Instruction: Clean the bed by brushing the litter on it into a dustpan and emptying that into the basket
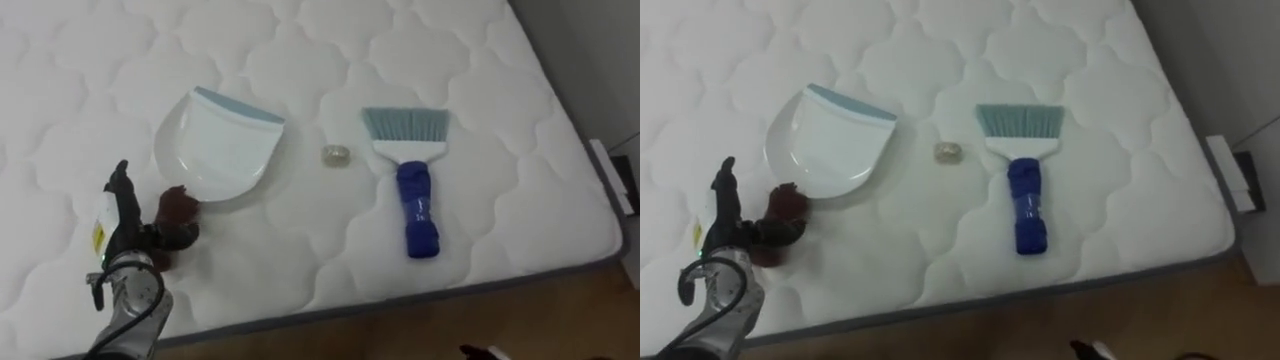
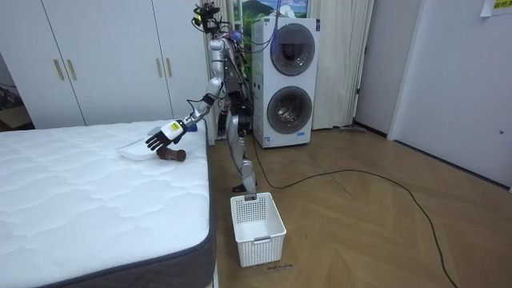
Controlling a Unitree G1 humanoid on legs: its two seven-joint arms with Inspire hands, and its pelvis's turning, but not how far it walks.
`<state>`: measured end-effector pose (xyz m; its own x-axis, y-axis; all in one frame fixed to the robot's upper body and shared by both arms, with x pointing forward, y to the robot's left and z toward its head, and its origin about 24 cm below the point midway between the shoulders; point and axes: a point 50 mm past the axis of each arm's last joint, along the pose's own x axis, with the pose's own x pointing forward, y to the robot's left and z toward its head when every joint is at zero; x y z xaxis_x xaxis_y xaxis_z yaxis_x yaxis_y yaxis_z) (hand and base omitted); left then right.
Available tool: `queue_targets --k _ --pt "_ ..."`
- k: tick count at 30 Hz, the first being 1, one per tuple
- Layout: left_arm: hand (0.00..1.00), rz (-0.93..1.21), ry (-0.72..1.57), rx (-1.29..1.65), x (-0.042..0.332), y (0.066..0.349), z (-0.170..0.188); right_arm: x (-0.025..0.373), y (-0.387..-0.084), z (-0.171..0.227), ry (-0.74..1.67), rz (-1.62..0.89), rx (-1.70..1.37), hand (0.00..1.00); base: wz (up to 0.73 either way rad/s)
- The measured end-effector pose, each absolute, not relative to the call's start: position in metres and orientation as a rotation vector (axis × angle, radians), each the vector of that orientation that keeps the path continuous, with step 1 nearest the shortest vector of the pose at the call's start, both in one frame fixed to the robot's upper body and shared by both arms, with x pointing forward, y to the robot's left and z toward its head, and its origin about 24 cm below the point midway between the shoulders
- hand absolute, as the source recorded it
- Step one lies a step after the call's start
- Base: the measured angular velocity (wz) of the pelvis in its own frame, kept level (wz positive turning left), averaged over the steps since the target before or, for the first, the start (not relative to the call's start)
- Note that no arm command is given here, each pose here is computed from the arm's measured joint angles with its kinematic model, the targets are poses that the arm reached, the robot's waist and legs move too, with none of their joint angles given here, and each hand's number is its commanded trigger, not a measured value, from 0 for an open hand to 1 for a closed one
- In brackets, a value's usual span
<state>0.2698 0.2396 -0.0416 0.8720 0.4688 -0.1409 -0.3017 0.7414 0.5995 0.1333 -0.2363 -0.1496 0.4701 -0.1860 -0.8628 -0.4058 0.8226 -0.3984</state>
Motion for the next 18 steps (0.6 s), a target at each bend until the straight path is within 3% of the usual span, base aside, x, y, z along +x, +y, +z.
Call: queue_targets --k 18 --pt "0.00 0.511 0.382 0.435 0.276 0.246 -0.046 0.150 -0.230 -0.145 1.031 0.138 -0.661 0.00 -0.01"
